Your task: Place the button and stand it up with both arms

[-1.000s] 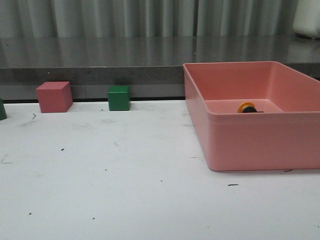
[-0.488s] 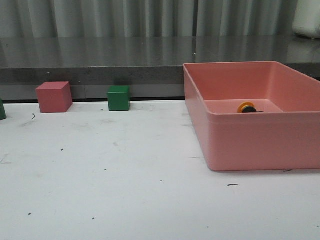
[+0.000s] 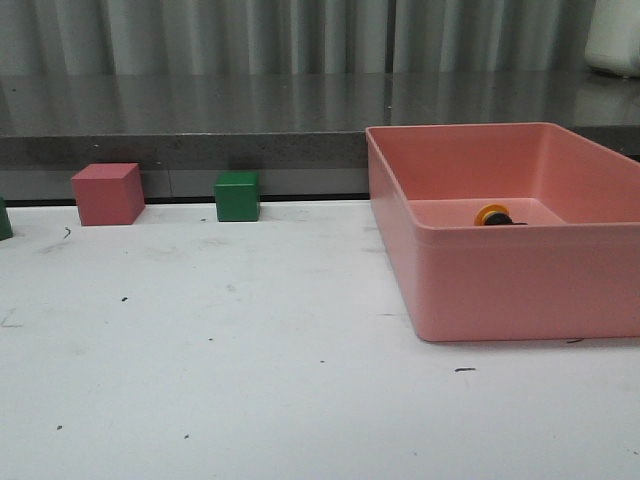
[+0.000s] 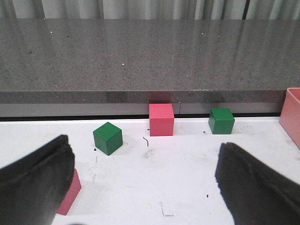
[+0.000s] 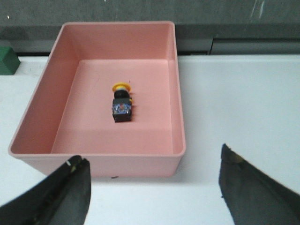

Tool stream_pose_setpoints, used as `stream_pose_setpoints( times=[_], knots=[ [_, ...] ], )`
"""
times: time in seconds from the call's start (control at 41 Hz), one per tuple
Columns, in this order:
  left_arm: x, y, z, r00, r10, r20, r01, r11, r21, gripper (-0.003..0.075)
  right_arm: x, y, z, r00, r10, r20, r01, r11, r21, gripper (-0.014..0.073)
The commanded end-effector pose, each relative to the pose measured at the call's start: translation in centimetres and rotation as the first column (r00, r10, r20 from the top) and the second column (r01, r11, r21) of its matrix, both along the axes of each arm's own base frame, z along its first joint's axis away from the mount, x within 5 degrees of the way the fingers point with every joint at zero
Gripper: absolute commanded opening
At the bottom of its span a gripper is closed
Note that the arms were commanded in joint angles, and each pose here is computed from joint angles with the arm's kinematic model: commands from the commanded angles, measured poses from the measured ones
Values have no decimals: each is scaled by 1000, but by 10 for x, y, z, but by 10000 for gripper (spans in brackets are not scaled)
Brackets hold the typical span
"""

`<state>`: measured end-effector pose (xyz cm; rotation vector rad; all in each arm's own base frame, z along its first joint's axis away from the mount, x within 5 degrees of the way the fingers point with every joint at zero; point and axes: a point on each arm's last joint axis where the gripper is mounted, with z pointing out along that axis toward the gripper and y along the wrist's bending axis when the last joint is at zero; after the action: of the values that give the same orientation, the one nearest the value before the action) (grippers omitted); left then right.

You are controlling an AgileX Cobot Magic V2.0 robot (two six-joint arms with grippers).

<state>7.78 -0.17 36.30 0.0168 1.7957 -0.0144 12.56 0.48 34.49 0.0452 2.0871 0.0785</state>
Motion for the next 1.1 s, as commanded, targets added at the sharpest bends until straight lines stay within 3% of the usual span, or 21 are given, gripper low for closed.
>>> stream_pose_setpoints(
  times=[0.0, 0.146, 0.39, 0.732, 1.073],
  knots=[
    [3, 0, 14, 996, 5, 89, -4, 1000, -14, 596, 21, 3, 16, 999, 11, -49, -10, 1000, 20, 585],
    [3, 0, 14, 996, 5, 89, -4, 1000, -14, 596, 53, 11, 14, 975, 69, -212, -68, 998, 12, 585],
    [3, 0, 14, 996, 5, 90, -4, 1000, -14, 596, 107, 39, 3, 924, 173, -341, -183, 983, 4, 585],
    [3, 0, 14, 996, 5, 90, -4, 1000, -14, 596, 186, 55, -21, 817, 169, -551, -197, 980, 8, 585],
    [3, 0, 14, 996, 5, 90, -4, 1000, -14, 596, 256, 64, -50, 761, 131, -635, -196, 980, -33, 585]
  ],
)
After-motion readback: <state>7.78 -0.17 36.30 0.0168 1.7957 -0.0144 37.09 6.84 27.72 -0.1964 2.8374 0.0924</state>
